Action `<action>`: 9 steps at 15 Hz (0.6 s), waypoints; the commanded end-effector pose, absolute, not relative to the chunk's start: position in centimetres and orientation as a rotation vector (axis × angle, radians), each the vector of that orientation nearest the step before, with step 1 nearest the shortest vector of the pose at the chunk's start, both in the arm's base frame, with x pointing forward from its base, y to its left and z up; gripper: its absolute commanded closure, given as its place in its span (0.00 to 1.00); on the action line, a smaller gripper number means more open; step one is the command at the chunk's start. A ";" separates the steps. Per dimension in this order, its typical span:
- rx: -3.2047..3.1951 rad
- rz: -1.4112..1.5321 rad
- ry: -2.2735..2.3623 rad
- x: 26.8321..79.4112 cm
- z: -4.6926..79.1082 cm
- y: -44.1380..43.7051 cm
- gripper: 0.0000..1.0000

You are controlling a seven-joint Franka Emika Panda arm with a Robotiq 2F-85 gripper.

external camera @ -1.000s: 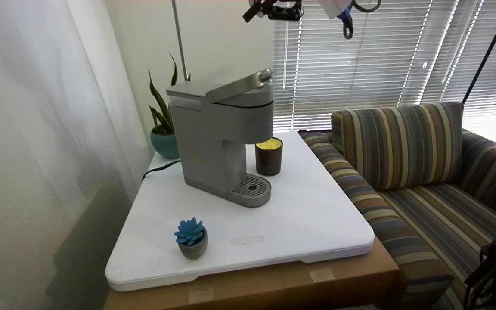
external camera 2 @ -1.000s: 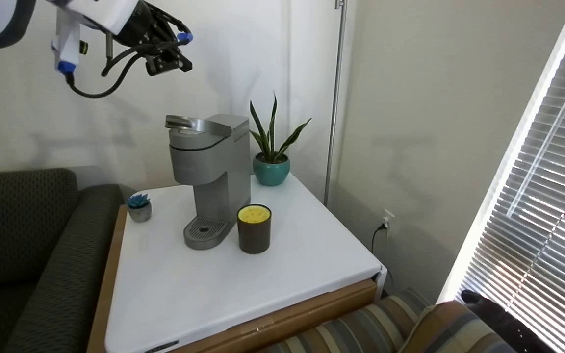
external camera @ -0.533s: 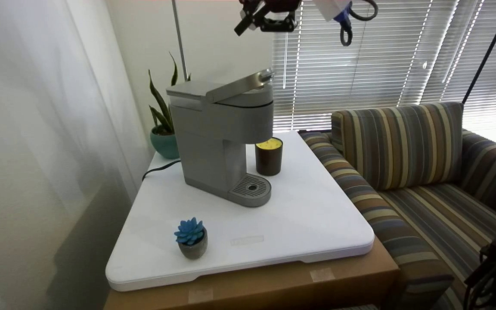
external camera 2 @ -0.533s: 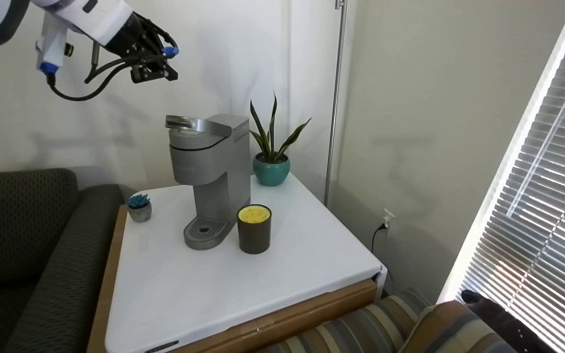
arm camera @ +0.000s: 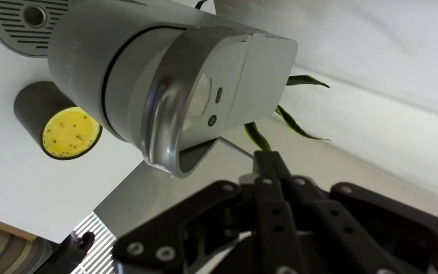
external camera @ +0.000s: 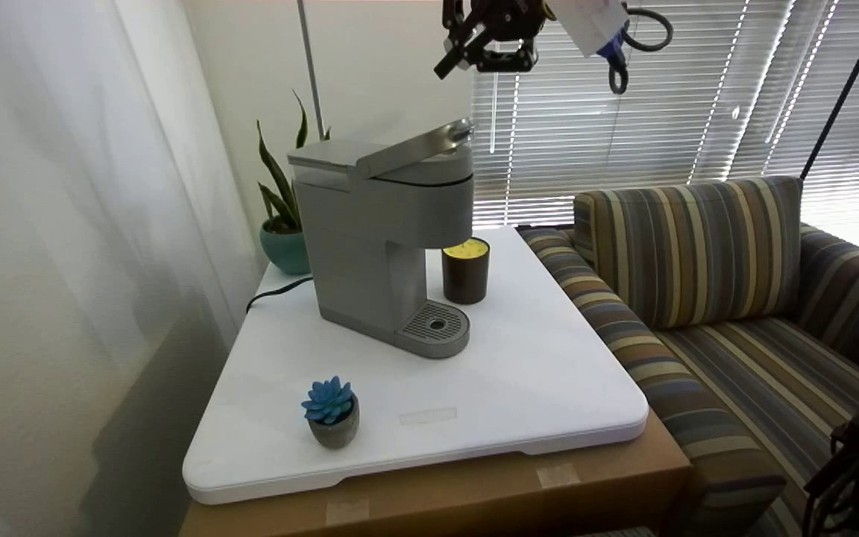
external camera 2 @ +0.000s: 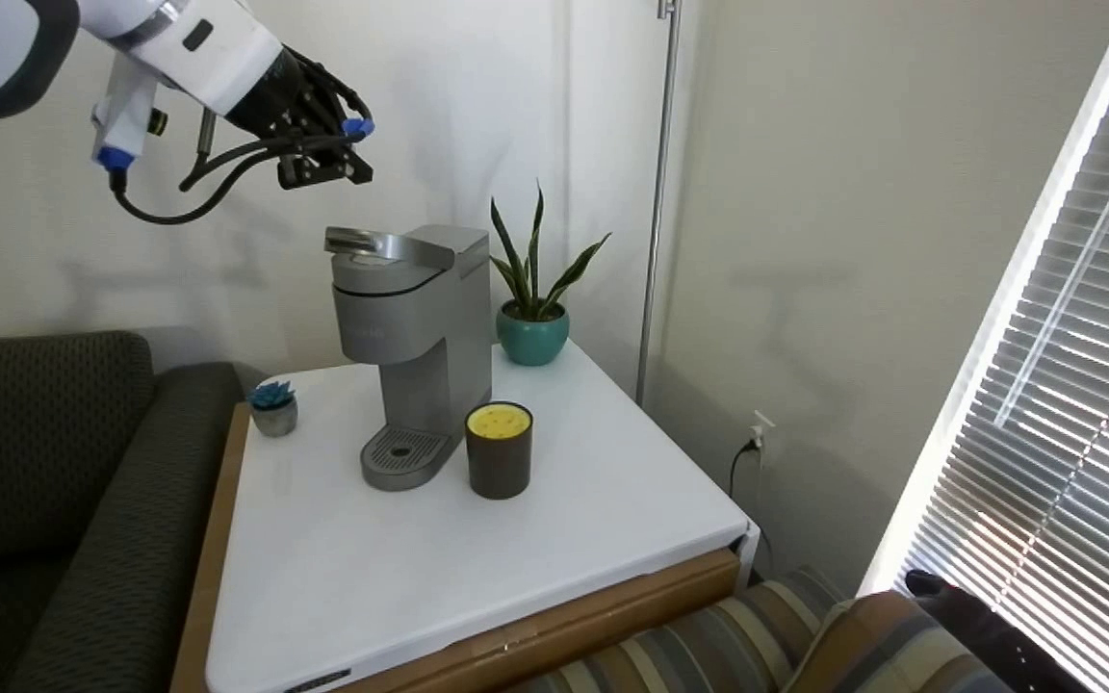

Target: Close the lid of the coffee marker

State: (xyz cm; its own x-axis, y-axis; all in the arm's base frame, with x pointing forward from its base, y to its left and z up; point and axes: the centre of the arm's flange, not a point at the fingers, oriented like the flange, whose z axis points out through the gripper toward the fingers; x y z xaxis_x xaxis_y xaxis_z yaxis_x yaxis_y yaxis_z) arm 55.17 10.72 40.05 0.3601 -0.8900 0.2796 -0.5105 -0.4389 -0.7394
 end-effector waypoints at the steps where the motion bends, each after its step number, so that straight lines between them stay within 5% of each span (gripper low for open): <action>1: -2.079 -0.890 1.259 54.2 38.9 10.3 1.00; 9: -2.102 -0.837 1.293 53.7 36.9 10.1 1.00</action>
State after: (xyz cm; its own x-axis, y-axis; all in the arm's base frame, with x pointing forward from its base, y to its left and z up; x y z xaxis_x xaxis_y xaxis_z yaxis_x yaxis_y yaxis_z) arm 54.03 10.40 37.87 0.3566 -0.8998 0.2514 -0.5570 -0.4208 -0.7160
